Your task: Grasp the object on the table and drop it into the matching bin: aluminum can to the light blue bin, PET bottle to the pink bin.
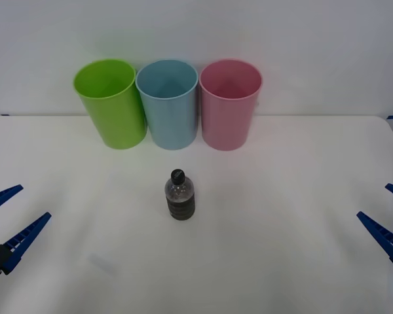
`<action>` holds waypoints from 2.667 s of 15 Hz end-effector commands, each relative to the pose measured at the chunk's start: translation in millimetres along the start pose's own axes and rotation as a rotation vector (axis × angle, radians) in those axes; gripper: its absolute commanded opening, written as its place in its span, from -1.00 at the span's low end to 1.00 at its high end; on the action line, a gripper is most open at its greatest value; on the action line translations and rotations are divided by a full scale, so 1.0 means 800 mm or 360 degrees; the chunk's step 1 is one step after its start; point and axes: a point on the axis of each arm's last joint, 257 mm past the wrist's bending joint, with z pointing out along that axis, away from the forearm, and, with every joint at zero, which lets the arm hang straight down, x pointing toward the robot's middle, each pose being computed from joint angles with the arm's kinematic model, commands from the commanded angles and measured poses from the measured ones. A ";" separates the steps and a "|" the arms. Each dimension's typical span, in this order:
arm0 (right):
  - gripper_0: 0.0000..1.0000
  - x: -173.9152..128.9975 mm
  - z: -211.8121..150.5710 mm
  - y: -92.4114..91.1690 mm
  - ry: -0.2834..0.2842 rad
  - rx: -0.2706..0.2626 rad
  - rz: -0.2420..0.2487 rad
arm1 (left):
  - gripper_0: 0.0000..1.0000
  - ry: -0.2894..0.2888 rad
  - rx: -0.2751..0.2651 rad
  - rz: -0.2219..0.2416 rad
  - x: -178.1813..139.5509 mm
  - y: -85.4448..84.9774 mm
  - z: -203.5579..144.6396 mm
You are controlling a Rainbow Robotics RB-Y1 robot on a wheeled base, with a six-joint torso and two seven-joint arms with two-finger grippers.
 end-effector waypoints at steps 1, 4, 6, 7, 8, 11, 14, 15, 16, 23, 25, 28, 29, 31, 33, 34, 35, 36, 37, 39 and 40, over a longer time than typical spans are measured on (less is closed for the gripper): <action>1.00 0.000 0.000 0.000 0.0000 0.0000 0.0000 | 1.00 0.0000 0.0000 0.0000 0.000 0.000 0.000; 1.00 0.010 -0.004 -0.001 0.0039 0.0009 0.0007 | 1.00 0.0000 0.0000 0.0000 0.000 0.000 0.000; 1.00 0.013 0.000 0.003 0.0060 -0.0023 0.0000 | 1.00 0.0000 0.0000 0.0000 0.000 0.000 0.000; 1.00 0.018 0.003 0.008 0.0075 -0.0048 0.0001 | 1.00 0.0000 0.0000 0.0000 0.000 0.000 0.000; 1.00 0.022 0.007 0.014 0.0088 -0.0075 0.0007 | 1.00 0.0000 0.0000 0.0000 0.000 0.000 0.000; 1.00 0.042 0.017 0.033 0.0141 -0.0163 0.0029 | 1.00 0.0000 0.0000 0.0000 0.000 0.000 0.000; 1.00 0.056 0.024 0.048 0.0171 -0.0210 0.0029 | 1.00 0.0000 0.0000 0.0000 0.000 0.000 0.000; 1.00 0.060 0.028 0.053 0.0172 -0.0224 0.0030 | 1.00 0.0000 0.0000 0.0000 0.000 0.000 0.000; 1.00 0.064 0.033 0.058 0.0178 -0.0239 0.0024 | 1.00 0.0000 0.0000 0.0000 0.000 0.000 0.000; 1.00 0.085 0.070 0.093 0.0192 -0.0356 -0.0013 | 1.00 0.0000 0.0000 0.0000 0.000 0.000 0.000; 1.00 0.092 0.085 0.101 0.0194 -0.0363 -0.0019 | 1.00 0.0000 0.0000 0.0000 0.000 0.000 0.000; 1.00 0.104 0.111 0.113 0.0197 -0.0360 -0.0028 | 1.00 0.0000 0.0000 0.0000 0.000 0.000 0.000; 1.00 0.107 0.119 0.117 0.0199 -0.0361 -0.0031 | 1.00 0.0000 0.0000 0.0000 0.000 0.000 0.000; 1.00 0.116 0.136 0.127 0.0207 -0.0359 -0.0034 | 1.00 0.0000 0.0000 0.0000 0.000 0.000 0.000; 1.00 0.121 0.152 0.134 0.0210 -0.0355 -0.0046 | 1.00 0.0000 0.0000 0.0000 0.000 0.000 0.000; 1.00 0.124 0.160 0.138 0.0213 -0.0352 -0.0048 | 1.00 0.0000 0.0000 0.0000 0.000 0.000 0.000; 1.00 0.126 0.167 0.141 0.0212 -0.0343 -0.0052 | 1.00 0.0000 0.0000 0.0000 0.000 0.000 0.000; 1.00 0.129 0.174 0.144 0.0213 -0.0335 -0.0051 | 1.00 0.0000 0.0000 0.0000 0.000 0.000 0.000; 1.00 0.133 0.182 0.148 0.0219 -0.0324 -0.0058 | 1.00 0.0000 0.0000 0.0000 0.000 0.000 0.000; 1.00 0.138 0.195 0.156 0.0226 -0.0317 -0.0065 | 1.00 0.0000 0.0000 0.0000 0.000 0.000 0.000; 1.00 0.140 0.202 0.162 0.0227 -0.0316 -0.0068 | 1.00 0.0000 0.0000 0.0000 0.000 0.000 0.000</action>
